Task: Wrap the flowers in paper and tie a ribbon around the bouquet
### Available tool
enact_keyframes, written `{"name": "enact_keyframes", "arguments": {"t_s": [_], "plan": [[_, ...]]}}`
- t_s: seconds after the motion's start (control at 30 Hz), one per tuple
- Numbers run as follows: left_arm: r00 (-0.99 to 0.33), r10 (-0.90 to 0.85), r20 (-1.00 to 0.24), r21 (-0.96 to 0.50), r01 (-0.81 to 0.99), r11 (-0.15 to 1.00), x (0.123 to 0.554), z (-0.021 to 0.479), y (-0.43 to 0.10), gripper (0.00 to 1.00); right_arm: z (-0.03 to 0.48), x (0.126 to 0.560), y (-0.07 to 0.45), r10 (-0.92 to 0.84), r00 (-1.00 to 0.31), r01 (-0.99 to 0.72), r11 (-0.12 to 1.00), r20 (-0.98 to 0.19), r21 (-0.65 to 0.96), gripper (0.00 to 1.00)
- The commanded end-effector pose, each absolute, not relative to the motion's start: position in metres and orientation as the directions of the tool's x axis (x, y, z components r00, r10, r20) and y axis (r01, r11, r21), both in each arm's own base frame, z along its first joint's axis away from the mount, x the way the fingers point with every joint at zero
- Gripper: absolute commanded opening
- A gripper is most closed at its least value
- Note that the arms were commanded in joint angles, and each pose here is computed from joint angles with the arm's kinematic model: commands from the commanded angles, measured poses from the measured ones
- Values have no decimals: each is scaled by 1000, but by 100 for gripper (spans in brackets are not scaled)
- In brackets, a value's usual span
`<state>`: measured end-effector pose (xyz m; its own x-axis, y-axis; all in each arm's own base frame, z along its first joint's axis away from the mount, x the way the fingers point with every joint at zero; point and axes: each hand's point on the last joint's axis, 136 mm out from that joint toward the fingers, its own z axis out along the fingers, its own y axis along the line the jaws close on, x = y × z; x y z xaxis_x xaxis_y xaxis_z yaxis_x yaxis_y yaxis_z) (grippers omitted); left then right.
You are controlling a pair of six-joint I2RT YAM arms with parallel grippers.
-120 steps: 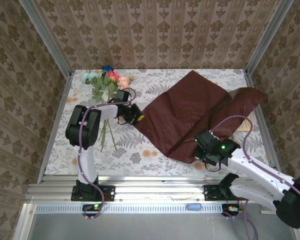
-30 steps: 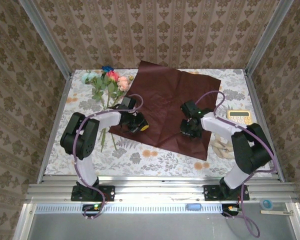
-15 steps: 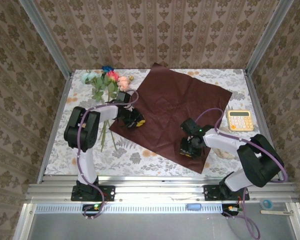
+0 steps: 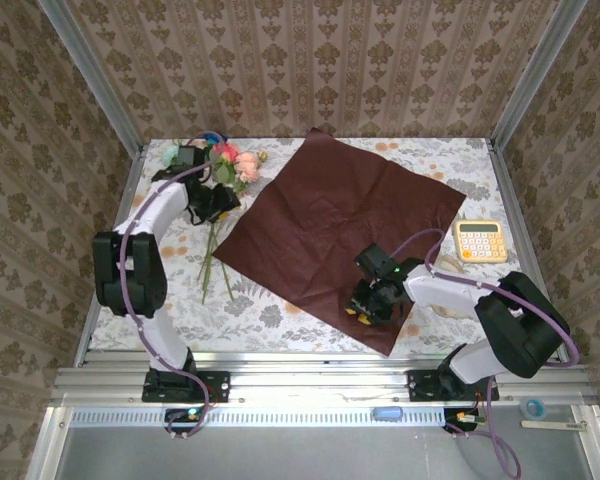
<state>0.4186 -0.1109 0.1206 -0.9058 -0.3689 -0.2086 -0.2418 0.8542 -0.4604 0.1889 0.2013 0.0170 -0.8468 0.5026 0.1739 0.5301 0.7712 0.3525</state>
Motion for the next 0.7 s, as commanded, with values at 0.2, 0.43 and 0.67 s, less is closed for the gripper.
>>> {"name": "enact_keyframes", "arguments": {"t_s": [0.2,0.43,0.67], "plan": [[-970,-155,-189,-165,-124,979,416,76,-68,36,84,208,185,470,-882,436,826,-12,357,40],[-969,-10,-247,-21,-5,1000,448,61,-71,36,97,208,162,440,-894,390,860,-89,330,41],[-974,40,-224,42,31,999,464,38,-74,36,90,204,150,456,-887,407,847,-73,342,43]]}}
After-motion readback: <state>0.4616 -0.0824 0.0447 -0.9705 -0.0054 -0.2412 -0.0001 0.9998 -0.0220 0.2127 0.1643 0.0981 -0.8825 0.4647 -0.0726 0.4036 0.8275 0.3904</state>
